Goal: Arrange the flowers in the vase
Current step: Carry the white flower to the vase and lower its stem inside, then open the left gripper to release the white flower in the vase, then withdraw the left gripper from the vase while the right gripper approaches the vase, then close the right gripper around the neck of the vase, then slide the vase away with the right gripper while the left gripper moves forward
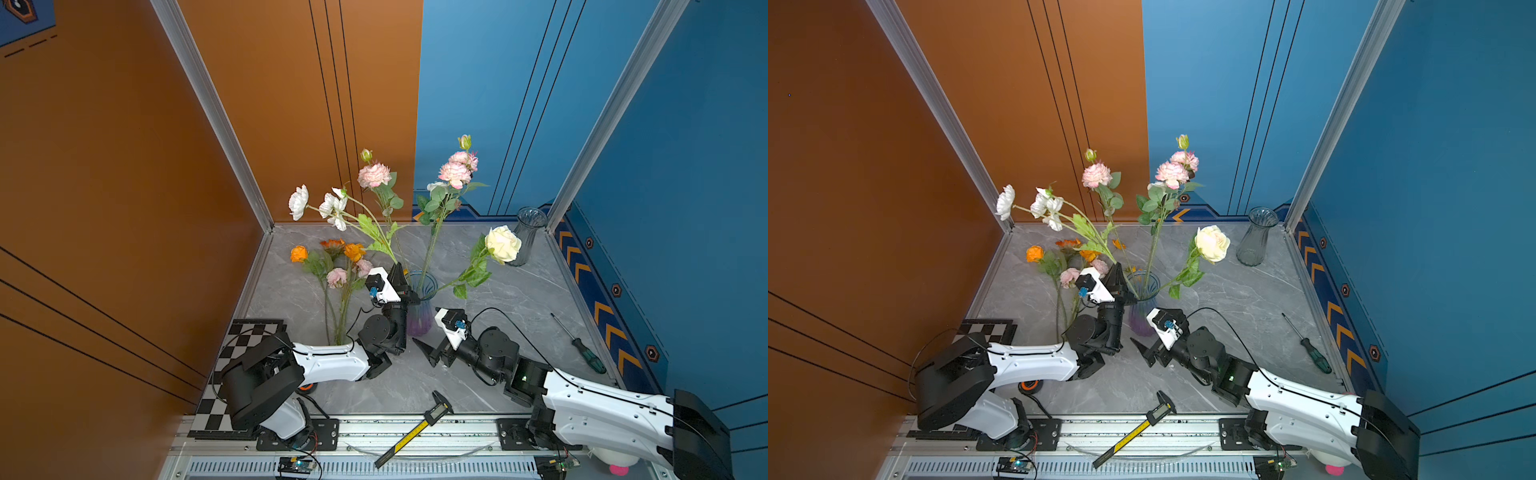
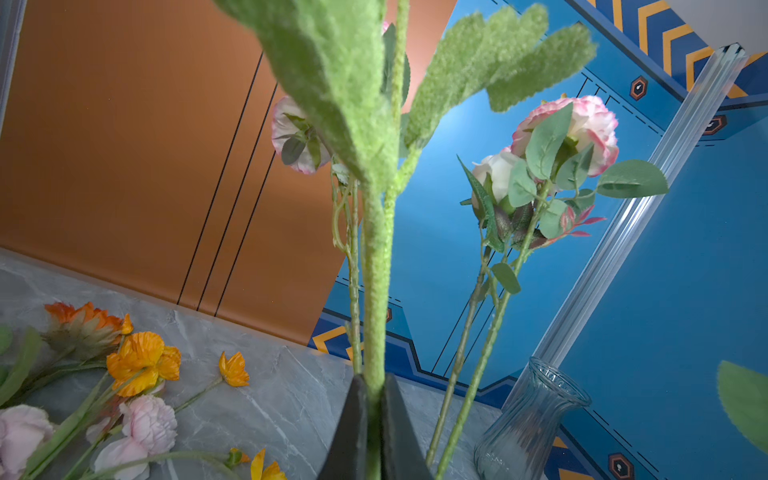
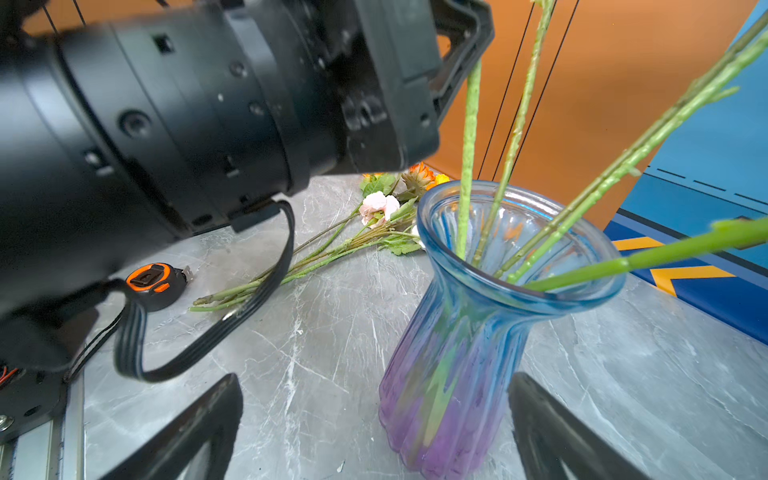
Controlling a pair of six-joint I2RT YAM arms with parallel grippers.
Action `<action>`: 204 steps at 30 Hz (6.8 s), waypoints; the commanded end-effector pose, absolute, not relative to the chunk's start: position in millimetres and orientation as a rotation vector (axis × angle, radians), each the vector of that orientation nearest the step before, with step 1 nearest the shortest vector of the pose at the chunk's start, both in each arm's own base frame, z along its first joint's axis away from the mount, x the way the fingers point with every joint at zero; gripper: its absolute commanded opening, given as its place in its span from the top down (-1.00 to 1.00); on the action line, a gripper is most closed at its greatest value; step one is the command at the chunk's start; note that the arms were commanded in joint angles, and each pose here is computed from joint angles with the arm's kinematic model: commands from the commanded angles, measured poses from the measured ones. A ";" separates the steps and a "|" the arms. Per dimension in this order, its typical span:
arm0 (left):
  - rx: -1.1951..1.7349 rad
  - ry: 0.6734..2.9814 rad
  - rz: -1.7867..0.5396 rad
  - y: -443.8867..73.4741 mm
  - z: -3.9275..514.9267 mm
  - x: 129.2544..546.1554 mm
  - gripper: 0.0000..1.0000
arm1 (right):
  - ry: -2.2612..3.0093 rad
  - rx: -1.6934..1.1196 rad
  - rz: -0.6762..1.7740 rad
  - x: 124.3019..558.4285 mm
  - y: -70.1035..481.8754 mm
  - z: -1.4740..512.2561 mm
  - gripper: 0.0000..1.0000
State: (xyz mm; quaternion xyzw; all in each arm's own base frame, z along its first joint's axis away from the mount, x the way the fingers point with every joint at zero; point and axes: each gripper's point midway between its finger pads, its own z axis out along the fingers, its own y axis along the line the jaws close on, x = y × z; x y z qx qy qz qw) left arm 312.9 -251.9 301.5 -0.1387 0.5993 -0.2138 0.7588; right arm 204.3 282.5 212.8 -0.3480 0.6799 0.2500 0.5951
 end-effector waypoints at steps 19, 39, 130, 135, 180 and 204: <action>-0.304 1.331 -0.436 -267.9 294.8 298.1 0.47 | 1.572 -0.797 0.609 204.7 285.0 216.8 -1.00; -0.202 1.326 -0.465 -263.4 301.0 274.4 -0.70 | 1.574 -0.791 0.607 205.9 283.7 216.6 -1.00; 1.116 1.637 -0.686 -201.3 266.1 196.5 -0.96 | 1.434 -0.430 0.423 322.9 305.6 200.1 -1.00; 1.114 1.636 -0.686 -201.5 266.3 196.8 -0.96 | 1.440 -0.410 0.408 325.5 302.9 198.3 -0.93; 1.099 1.652 -0.667 -200.3 261.1 202.7 -0.96 | 1.248 -0.353 0.394 292.5 265.8 288.1 0.20; 1.070 1.474 -0.726 -246.1 329.3 285.0 -0.96 | 1.093 -0.207 0.321 402.3 188.8 391.2 0.26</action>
